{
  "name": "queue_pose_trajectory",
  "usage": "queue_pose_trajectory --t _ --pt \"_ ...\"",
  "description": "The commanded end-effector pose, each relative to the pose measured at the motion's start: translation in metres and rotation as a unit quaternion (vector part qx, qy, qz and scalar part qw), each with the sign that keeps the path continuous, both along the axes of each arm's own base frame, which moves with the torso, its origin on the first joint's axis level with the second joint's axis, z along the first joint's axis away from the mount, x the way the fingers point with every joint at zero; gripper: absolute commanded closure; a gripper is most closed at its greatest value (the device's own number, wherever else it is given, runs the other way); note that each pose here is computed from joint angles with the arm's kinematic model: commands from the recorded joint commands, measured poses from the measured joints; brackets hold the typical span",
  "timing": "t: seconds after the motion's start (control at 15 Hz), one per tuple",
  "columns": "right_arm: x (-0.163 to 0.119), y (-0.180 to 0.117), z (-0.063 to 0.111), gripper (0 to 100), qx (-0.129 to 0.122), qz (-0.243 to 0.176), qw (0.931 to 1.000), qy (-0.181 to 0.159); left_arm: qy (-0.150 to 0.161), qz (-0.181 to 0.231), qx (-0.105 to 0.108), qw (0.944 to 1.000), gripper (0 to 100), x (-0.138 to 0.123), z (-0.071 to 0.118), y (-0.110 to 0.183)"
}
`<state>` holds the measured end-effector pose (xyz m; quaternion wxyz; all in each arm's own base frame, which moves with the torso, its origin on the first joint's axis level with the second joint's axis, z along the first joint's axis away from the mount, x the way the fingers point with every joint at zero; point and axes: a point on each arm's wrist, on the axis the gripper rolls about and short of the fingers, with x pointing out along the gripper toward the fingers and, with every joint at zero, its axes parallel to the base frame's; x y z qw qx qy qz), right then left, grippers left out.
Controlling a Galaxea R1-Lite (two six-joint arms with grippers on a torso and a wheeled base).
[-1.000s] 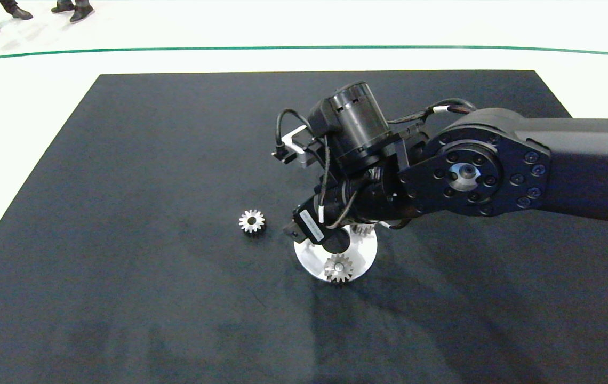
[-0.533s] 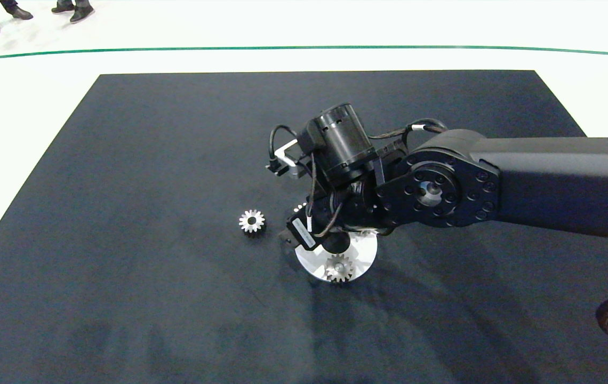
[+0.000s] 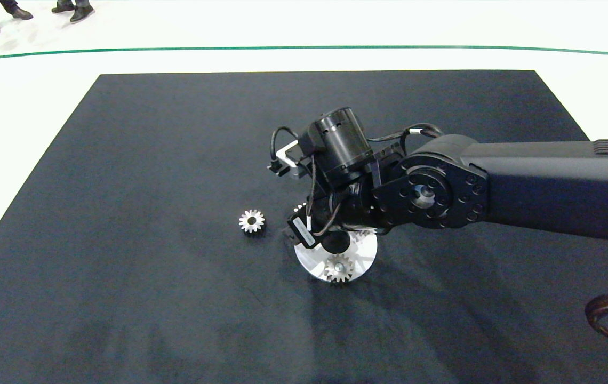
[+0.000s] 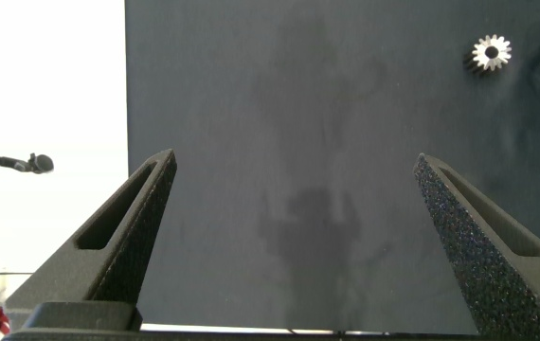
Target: Remove an incorrectly installed larger gear and replace it with the correct smaller gear
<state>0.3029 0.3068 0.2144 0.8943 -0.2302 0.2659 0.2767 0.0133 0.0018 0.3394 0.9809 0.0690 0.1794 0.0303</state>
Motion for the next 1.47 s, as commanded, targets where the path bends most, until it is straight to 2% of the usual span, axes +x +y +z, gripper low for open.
queue_pose_trajectory --t 0.07,0.53,0.67,1.33,1.47 --pt "-0.001 0.001 -0.003 17 -0.007 0.002 1.0000 0.003 0.002 0.001 0.001 1.0000 0 0.000 0.000 0.000" --pt "0.000 0.000 -0.005 32 -0.022 -0.005 0.9997 -0.005 0.000 0.004 0.001 1.0000 0 0.000 0.001 0.000" --pt "-0.001 0.000 -0.008 35 -0.033 -0.001 0.9994 -0.003 0.000 0.003 0.001 1.0000 0 0.000 0.000 0.000" --pt "-0.001 0.000 -0.012 56 -0.039 -0.001 0.9992 -0.001 -0.001 0.004 0.001 1.0000 0 -0.001 0.000 0.000" --pt "-0.001 0.000 -0.013 57 -0.040 -0.004 0.9992 -0.001 -0.001 0.004 0.001 1.0000 0 -0.001 0.000 0.000"
